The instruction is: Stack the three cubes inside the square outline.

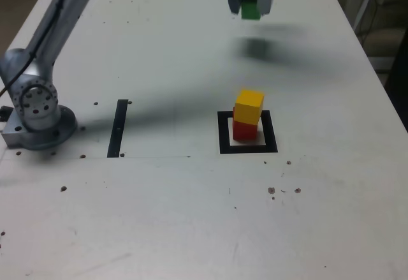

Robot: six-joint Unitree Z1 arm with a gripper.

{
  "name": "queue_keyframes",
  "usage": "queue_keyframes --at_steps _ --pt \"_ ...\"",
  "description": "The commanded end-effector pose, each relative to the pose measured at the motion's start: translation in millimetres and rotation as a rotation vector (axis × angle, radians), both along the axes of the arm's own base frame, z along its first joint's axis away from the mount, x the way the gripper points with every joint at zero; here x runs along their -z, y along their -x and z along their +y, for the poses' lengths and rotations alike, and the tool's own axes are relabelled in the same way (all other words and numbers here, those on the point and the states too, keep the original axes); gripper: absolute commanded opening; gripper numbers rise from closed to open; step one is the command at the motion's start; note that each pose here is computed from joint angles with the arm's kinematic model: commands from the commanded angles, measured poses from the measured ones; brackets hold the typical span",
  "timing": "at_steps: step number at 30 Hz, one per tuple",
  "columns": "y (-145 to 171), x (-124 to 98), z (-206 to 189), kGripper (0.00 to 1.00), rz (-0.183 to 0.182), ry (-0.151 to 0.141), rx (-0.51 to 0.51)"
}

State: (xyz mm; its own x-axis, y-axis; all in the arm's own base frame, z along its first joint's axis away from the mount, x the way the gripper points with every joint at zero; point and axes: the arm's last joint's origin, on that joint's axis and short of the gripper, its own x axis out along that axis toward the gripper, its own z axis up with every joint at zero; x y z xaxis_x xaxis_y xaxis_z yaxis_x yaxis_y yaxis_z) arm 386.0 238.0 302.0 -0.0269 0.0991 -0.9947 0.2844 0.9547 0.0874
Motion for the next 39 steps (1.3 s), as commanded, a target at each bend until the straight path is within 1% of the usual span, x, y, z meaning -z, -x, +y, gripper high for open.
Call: queue_keyframes --at_steps 1,6,9,14,18,23,29,34,36,39 --pt "2 -12 -12 0.12 -0.009 -0.001 0.007" --pt "8 -38 -49 0.12 -0.018 -0.005 0.018" --pt "15 -50 -77 0.12 -0.013 -0.005 0.012" --pt "26 -58 -123 0.12 0.001 0.006 0.0" --pt "35 -61 -162 0.12 0.018 0.004 -0.002" --pt "47 -62 -208 0.12 0.034 -0.009 -0.007" --pt "52 -61 -255 0.12 0.035 -0.001 -0.014" --pt "56 -54 -280 0.12 0.052 -0.02 -0.032" --pt "57 -54 -286 0.12 0.048 -0.023 -0.041" --pt "58 -57 -291 0.12 0.035 -0.018 -0.053"
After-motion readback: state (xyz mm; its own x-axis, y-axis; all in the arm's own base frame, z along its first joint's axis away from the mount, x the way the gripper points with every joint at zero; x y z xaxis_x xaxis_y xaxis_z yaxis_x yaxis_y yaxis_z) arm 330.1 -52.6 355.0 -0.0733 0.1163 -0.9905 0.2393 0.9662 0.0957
